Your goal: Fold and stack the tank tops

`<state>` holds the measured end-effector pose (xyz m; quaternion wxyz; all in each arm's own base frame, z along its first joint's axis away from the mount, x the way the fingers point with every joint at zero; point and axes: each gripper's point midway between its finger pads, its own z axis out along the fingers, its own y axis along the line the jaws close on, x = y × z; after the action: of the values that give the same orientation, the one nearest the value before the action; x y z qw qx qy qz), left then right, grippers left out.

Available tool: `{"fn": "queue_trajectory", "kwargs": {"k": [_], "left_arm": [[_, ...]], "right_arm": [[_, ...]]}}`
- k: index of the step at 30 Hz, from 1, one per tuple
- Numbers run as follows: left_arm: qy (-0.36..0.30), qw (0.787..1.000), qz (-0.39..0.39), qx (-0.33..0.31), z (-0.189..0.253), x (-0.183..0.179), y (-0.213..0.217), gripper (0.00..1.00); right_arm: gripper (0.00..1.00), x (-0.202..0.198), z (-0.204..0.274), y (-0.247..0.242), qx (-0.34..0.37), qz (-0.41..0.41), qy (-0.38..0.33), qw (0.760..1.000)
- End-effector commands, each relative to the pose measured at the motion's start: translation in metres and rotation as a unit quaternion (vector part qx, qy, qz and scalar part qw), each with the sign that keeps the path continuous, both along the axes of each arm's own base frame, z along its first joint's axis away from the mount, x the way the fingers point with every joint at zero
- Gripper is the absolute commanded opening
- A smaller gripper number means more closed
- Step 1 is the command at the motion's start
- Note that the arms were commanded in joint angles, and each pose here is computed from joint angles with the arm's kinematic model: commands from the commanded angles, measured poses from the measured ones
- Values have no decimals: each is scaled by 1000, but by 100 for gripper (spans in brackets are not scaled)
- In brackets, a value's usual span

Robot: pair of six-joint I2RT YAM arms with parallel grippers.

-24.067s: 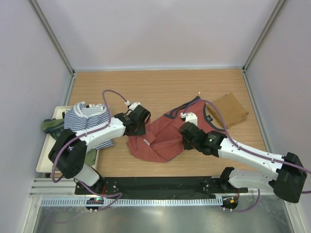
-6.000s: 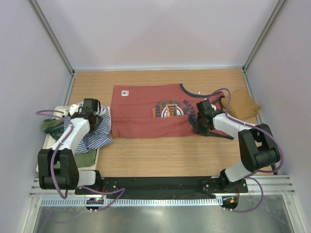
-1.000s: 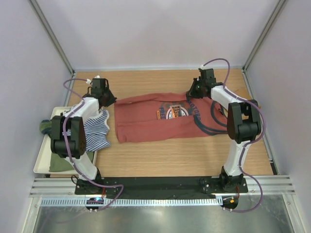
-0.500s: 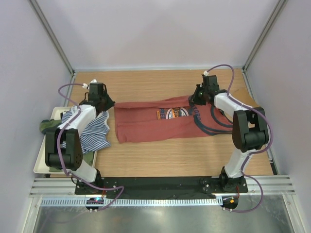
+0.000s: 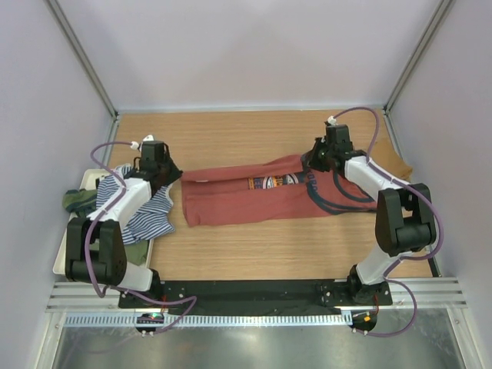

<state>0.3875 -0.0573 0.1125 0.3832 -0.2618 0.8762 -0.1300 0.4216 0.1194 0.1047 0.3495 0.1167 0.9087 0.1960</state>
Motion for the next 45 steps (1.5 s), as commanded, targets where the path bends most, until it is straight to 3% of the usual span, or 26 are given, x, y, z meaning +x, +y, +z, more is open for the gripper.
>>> {"fn": "queue_trajectory", "kwargs": {"k": [1,7,9,10,11,13,14,16,18,25,30,37,40,45], "left_arm": [[-24,1000,0,-4,9,-5,-4,0],[1,1000,7,-15,-13,-31,-7,0],[8,1000,9,-25,-20,-37,-9,0],[14,999,14,-28,-27,-42,-8,0],[15,999,20,-25,-29,-45,-6,2],[5,999,23,-26,-28,-51,-5,12],[-2,999,24,-26,-26,-53,-4,26],[-25,999,23,-27,-17,-58,-3,44],[-39,999,22,-21,-12,-62,-1,55],[-60,998,9,-23,14,-54,-6,61],[-14,999,-17,-28,6,-32,-19,66],[43,998,-44,-17,-25,-18,-35,62],[61,996,-66,-9,-34,-21,-46,49],[71,994,-79,-1,-44,-47,-48,13]], "right_arm": [[1,-1,13,-9,-8,-27,-27,999],[3,-26,-18,-14,10,-61,-11,998],[12,-33,-29,-16,13,-70,-5,997],[29,-35,-31,-18,14,-74,-4,997],[33,-41,-36,-19,13,-76,0,997],[40,-47,-32,-21,15,-83,-10,996],[43,-43,-18,-24,16,-89,-39,995],[49,-45,-12,-28,9,-93,-54,994],[50,-47,-6,-30,8,-95,-64,993],[52,-37,13,-10,1,-61,-85,995],[53,-20,2,11,-59,-36,-38,997],[42,-12,-21,32,-93,-21,-10,995],[36,-16,-34,39,-107,2,12,994],[26,-41,-44,43,-114,37,30,992]]}}
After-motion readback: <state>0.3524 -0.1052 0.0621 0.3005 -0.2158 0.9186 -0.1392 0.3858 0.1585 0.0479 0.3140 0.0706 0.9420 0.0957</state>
